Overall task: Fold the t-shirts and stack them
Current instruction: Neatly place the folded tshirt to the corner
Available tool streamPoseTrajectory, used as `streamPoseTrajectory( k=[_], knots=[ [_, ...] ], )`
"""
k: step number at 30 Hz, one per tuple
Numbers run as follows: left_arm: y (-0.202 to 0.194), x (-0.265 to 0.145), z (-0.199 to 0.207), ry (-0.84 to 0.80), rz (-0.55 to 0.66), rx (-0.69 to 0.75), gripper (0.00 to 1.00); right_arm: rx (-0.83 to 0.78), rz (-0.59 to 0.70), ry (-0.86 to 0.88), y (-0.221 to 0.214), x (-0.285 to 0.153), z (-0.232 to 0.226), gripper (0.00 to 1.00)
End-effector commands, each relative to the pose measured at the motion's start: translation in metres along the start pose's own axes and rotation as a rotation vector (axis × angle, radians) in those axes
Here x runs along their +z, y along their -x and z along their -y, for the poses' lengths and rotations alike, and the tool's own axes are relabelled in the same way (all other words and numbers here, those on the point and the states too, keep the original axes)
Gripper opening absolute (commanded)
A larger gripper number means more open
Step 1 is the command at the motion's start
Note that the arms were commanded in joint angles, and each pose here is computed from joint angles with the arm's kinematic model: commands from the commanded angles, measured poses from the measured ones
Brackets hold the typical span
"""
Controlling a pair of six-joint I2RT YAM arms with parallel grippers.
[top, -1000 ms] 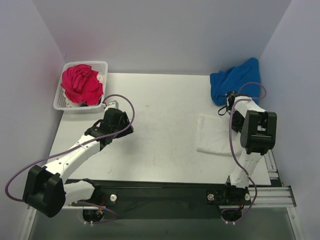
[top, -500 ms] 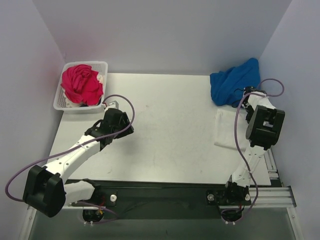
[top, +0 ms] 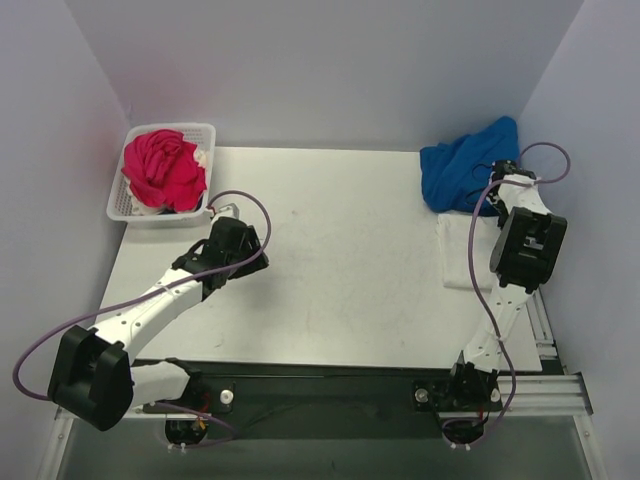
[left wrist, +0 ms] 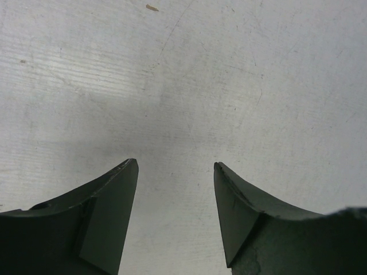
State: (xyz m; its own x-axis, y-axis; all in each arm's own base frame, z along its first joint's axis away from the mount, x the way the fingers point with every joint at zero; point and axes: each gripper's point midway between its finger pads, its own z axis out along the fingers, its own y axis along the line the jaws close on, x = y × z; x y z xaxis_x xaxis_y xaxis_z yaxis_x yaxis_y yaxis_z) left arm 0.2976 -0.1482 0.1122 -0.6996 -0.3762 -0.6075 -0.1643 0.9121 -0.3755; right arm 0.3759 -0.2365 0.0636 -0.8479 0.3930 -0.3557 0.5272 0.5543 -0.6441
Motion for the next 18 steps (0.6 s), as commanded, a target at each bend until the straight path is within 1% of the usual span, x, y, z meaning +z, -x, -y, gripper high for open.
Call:
streamPoseTrajectory(
  k=[1,2,3,4,5,6,8,9,11,14,18],
  knots=[
    [0.006,0.000,0.007,-0.022,0.019,-0.013,0.68,-0.001,0.011,-0.148,0.008,-0.017,0.045,0.00],
    [0.006,0.001,0.006,-0.019,0.018,-0.011,0.71,0.030,0.020,-0.170,0.009,-0.023,0.052,0.00],
    [0.005,0.001,0.005,-0.012,0.012,-0.008,0.74,0.033,0.025,-0.173,0.010,-0.028,0.057,0.04],
    [0.005,0.001,0.005,-0.008,0.013,-0.007,0.84,0.057,0.048,-0.175,0.014,-0.038,0.066,0.17],
    [0.005,0.001,0.005,-0.007,0.012,-0.006,0.95,0.065,0.063,-0.180,0.017,-0.044,0.069,0.24],
    [0.005,0.002,0.005,-0.006,0.011,-0.005,0.97,0.074,0.073,-0.180,0.019,-0.049,0.076,0.34],
    [0.006,0.001,0.006,-0.012,0.015,-0.005,0.97,0.083,0.086,-0.180,0.021,-0.054,0.079,0.40],
    [0.006,0.001,0.005,-0.011,0.016,-0.005,0.97,0.085,0.088,-0.175,0.022,-0.056,0.080,0.48],
    [0.006,0.001,0.007,-0.019,0.018,-0.001,0.97,0.084,0.085,-0.165,0.022,-0.055,0.077,0.51],
    [0.006,0.001,0.006,-0.021,0.020,0.001,0.97,0.093,0.086,-0.134,0.020,-0.059,0.068,0.51],
    [0.007,0.001,0.008,-0.031,0.027,0.008,0.97,0.108,0.123,-0.022,0.015,-0.086,0.048,0.50]
  ],
)
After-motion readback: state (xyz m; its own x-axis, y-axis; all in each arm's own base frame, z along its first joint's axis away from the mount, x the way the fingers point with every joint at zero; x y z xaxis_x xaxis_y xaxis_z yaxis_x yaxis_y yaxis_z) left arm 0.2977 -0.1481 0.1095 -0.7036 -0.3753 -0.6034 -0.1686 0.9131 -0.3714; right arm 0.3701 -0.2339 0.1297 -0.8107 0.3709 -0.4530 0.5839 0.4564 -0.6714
